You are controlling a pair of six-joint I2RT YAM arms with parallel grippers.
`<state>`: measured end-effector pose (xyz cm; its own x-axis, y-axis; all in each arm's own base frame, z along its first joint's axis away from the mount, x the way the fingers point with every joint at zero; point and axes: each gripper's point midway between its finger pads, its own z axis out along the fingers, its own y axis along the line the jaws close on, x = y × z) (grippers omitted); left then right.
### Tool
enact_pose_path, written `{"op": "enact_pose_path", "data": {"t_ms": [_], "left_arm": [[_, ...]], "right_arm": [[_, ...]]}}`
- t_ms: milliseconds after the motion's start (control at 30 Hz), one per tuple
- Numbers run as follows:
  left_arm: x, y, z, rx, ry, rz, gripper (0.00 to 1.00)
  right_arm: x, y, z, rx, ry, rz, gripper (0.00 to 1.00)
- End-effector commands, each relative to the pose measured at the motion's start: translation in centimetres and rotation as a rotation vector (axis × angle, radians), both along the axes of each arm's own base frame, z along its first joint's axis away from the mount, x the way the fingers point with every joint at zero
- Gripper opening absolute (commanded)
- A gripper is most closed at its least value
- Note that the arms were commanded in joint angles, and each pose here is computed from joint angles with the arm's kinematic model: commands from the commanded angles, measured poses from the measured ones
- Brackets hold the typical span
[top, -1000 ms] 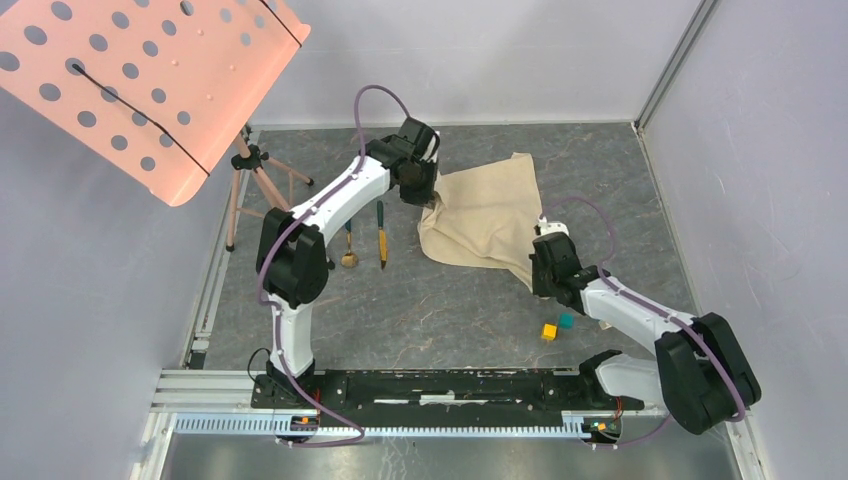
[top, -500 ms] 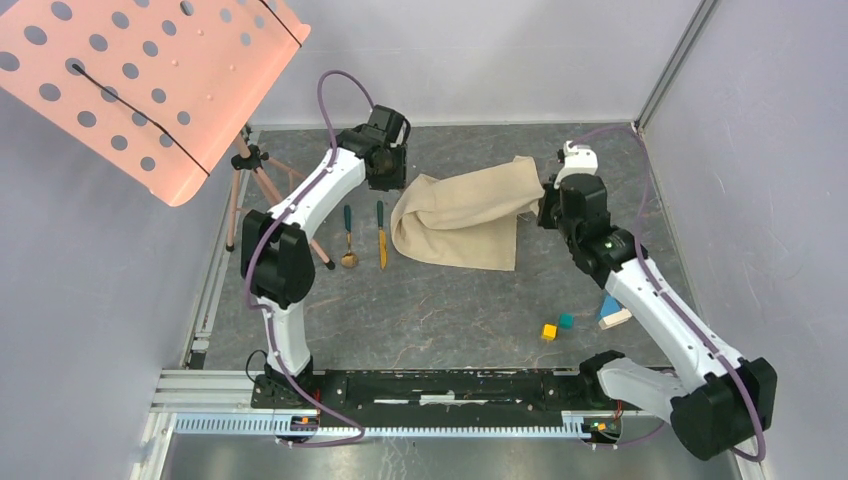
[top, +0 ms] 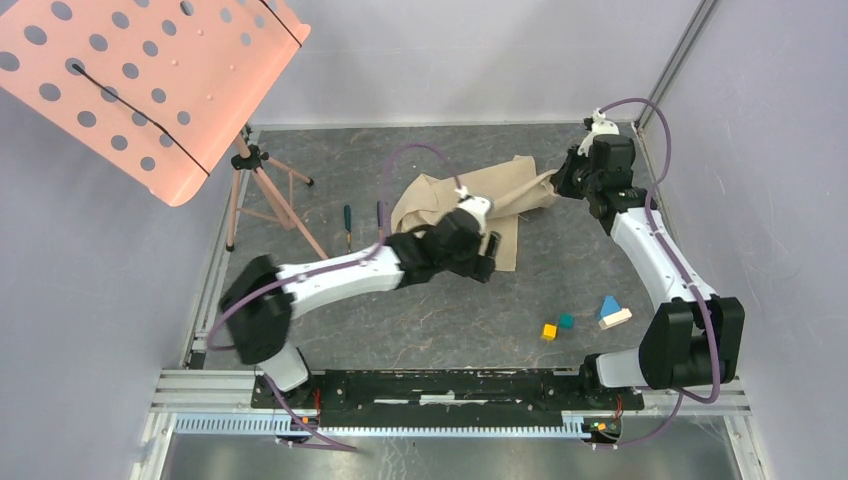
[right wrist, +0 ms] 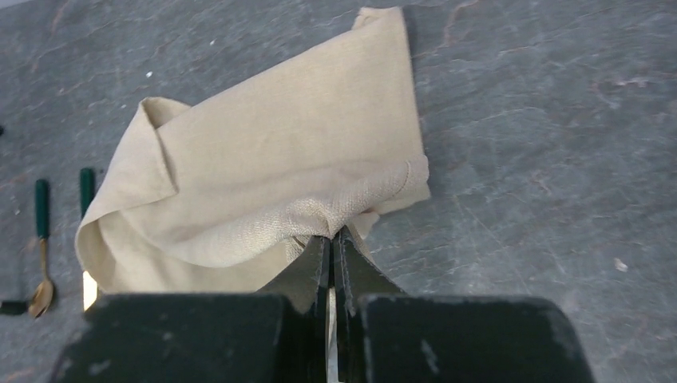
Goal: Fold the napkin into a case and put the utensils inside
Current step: Pick up the crumpled napkin from the center of the board.
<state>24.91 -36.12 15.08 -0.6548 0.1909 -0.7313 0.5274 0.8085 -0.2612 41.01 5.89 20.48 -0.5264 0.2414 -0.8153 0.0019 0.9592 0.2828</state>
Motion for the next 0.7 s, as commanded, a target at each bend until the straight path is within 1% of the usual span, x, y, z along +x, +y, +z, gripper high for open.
{"op": "enact_pose_path", "data": {"t_ms": [0, 67, 133, 267, 300, 400, 467, 667], "left_arm": [[3.5, -6.4, -0.8, -0.003, -0.185, 0.058, 0.82], [4.2, -8.2, -2.3, 0.088, -0.195, 0.045, 0.79], [4.8, -9.1, -3.9, 0.138, -0.187, 0.067, 0.75], [5.2, -10.7, -6.6, 0.158, -0.153, 0.062, 0.74], [5.3, -11.0, -6.9, 0.154, -0.155, 0.058, 0.74], [5.6, -11.5, -8.1, 0.177, -0.158, 0.042, 0.74], [5.7, -11.6, -9.2, 0.215, -0.147, 0.037, 0.73], [5.1, -11.3, -12.3, 0.268, -0.073, 0.039, 0.71]], "right_arm": [[1.1, 1.8, 3.2, 0.069, -0.074, 0.107, 0.00], [1.1, 1.2, 3.2, 0.059, -0.069, 0.104, 0.00], [1.0, 0.5, 3.1, 0.058, -0.069, 0.095, 0.00], [0.6, -0.9, 2.9, 0.060, -0.065, 0.073, 0.00], [0.6, -1.8, 2.8, 0.061, -0.064, 0.055, 0.00], [0.5, -2.2, 2.7, 0.066, -0.064, 0.051, 0.00], [0.4, -2.4, 2.7, 0.066, -0.064, 0.046, 0.00], [0.3, -2.6, 2.6, 0.068, -0.062, 0.044, 0.00]]}}
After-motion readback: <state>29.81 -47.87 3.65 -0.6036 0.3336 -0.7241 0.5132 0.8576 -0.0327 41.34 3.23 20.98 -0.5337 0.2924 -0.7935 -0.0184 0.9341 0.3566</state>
